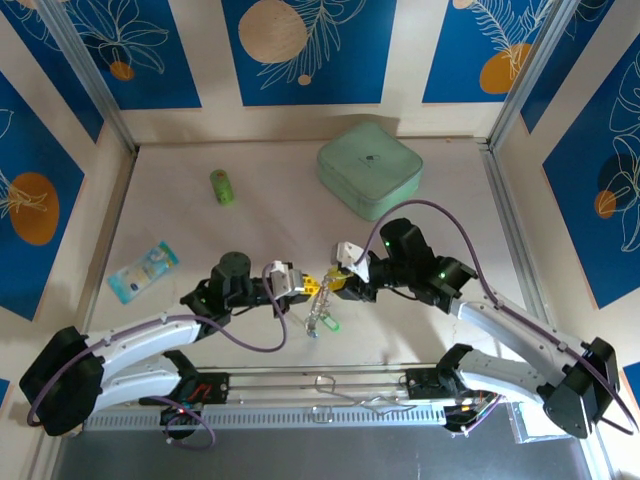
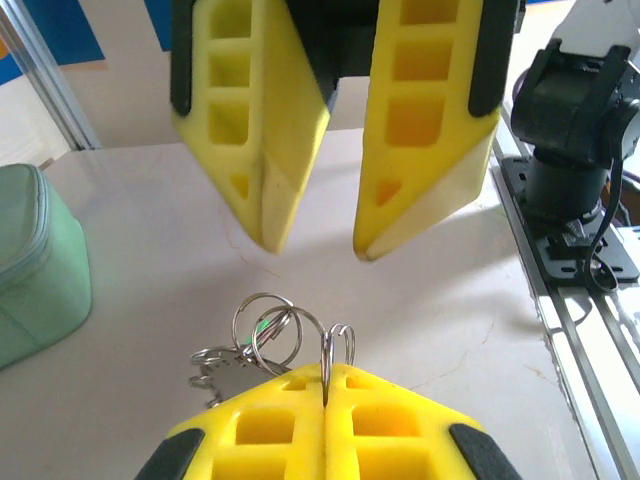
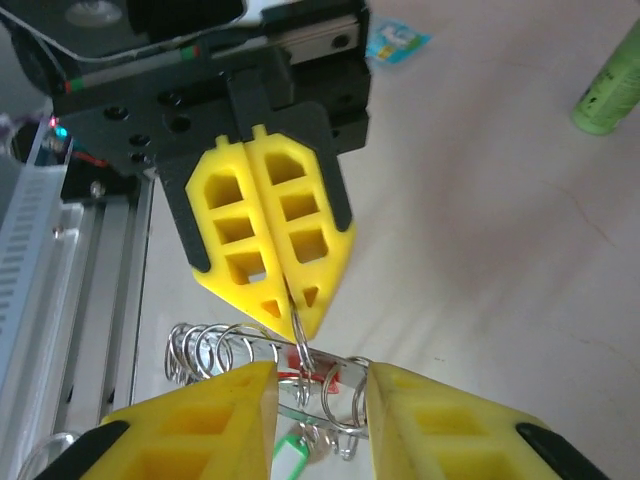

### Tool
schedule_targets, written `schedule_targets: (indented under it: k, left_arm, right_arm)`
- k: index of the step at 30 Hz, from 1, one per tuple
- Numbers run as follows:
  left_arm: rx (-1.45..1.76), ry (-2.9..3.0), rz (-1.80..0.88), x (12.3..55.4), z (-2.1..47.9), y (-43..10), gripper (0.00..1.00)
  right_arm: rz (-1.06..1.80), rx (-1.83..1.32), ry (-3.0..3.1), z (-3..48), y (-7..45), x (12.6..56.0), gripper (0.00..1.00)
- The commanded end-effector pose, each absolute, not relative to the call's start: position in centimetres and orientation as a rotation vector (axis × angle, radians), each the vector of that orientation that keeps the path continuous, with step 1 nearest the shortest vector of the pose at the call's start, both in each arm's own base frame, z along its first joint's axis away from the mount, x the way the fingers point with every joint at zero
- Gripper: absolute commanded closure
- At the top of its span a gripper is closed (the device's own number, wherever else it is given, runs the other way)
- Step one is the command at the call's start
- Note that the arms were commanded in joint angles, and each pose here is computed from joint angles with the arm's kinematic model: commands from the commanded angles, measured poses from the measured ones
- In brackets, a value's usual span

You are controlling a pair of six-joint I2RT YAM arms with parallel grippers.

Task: Put the keys on the keyring

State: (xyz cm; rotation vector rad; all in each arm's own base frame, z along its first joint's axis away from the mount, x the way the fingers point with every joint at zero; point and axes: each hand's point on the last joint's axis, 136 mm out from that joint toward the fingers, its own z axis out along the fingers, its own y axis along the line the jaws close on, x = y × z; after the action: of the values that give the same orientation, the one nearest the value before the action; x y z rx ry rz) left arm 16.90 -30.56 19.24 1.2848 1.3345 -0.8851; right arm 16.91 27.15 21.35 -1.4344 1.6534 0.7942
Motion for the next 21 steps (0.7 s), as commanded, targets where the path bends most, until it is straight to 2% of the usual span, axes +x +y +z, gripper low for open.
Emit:
schedule_targets:
  k: [1, 9, 21]
  left_arm:
    - [1.166, 1.179, -0.934, 16.8, 23.6, -30.9, 1.0]
    - [1.179, 1.156, -0.958, 16.2, 23.4, -30.9, 1.0]
    - [1.188, 1.148, -0.968, 15.9, 23.5, -30.9, 1.0]
  right_arm:
    - [0.882, -1.344, 1.617, 22.2, 27.4, 16.7, 0.69]
    - [0.884, -1.268, 1.623, 21.8, 26.3, 16.8, 0.69]
    - [0.985, -1.32, 1.575, 22.7, 27.4, 15.9, 0.71]
